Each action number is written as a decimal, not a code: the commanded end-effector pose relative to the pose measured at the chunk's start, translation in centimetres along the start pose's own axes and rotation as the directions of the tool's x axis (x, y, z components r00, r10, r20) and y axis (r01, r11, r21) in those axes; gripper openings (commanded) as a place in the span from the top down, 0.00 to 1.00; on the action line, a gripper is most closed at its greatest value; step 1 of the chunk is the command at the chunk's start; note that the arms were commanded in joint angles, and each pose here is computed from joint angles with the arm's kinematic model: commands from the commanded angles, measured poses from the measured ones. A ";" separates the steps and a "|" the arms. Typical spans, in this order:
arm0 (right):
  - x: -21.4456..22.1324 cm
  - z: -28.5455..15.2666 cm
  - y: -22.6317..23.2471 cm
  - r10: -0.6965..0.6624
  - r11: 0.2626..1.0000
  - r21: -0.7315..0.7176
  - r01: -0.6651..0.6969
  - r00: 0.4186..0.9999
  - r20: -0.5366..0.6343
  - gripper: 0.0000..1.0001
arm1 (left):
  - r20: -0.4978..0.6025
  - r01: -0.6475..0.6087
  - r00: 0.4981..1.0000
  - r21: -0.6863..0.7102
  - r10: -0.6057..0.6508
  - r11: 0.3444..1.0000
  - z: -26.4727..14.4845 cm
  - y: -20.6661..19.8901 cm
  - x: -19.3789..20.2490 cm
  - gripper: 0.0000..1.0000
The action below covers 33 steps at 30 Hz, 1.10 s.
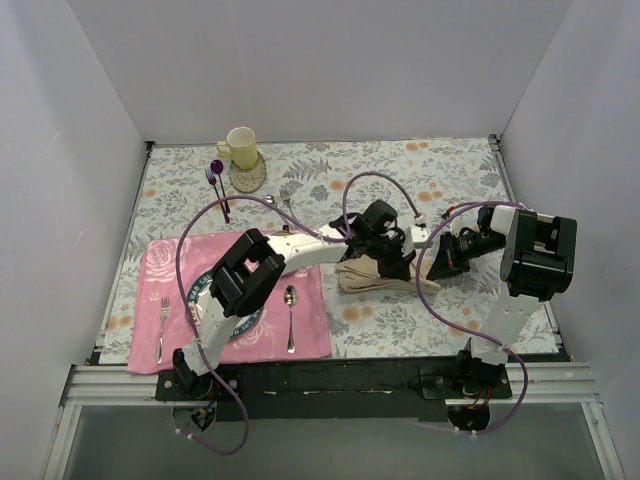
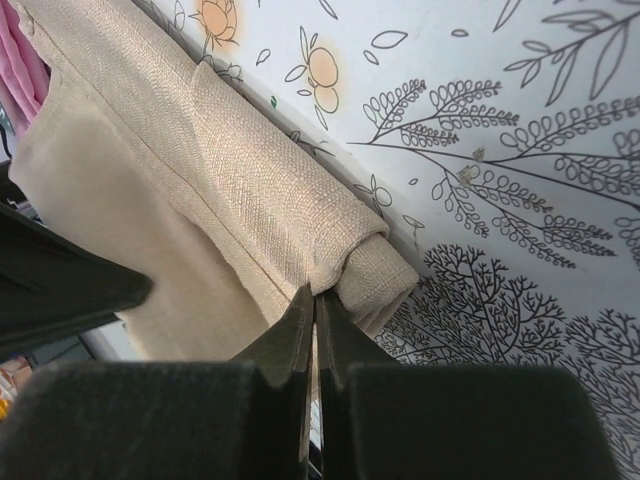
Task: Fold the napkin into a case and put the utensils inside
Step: Fold the 2/3-rectangle-folded napkin at the center of the board.
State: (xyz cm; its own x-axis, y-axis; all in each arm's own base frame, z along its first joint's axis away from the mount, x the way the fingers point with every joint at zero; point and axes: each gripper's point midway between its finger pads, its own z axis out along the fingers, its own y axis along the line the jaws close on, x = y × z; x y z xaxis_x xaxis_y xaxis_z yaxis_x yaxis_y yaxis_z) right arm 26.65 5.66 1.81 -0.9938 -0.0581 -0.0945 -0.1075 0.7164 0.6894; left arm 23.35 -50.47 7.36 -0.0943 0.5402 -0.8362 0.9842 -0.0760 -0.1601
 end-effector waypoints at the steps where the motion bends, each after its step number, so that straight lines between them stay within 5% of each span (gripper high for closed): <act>1: -0.6 0.3 -2.2 -0.087 0.992 0.088 0.089 0.996 -0.016 0.93 | 0.002 0.168 0.986 0.095 -0.169 0.981 -0.7 0.0 -0.9 1.00; 15: -1.6 -0.6 0.5 -0.090 0.996 -0.005 0.090 0.996 0.019 0.70 | -0.078 0.462 0.886 0.116 -0.456 0.879 0.1 4.4 4.0 1.00; 19: -1.5 -0.9 1.3 -0.066 0.997 -0.038 0.066 0.998 0.014 0.54 | -0.090 0.483 0.875 0.121 -0.475 0.867 0.0 4.6 4.8 1.00; 33: -2.9 -3.1 4.5 -0.039 0.985 -0.164 0.048 0.998 0.054 0.51 | -0.129 0.507 0.861 0.125 -0.493 0.853 -0.1 4.2 6.6 1.00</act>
State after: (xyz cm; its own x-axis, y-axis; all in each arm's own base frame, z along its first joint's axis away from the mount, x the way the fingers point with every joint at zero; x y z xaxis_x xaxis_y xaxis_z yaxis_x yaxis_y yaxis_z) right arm 28.66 6.56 5.25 -0.9899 -0.0427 -0.1354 -0.1314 0.6368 0.7597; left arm 27.29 -48.48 3.33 -0.5175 0.5717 -0.6367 0.7991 0.0567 -0.5985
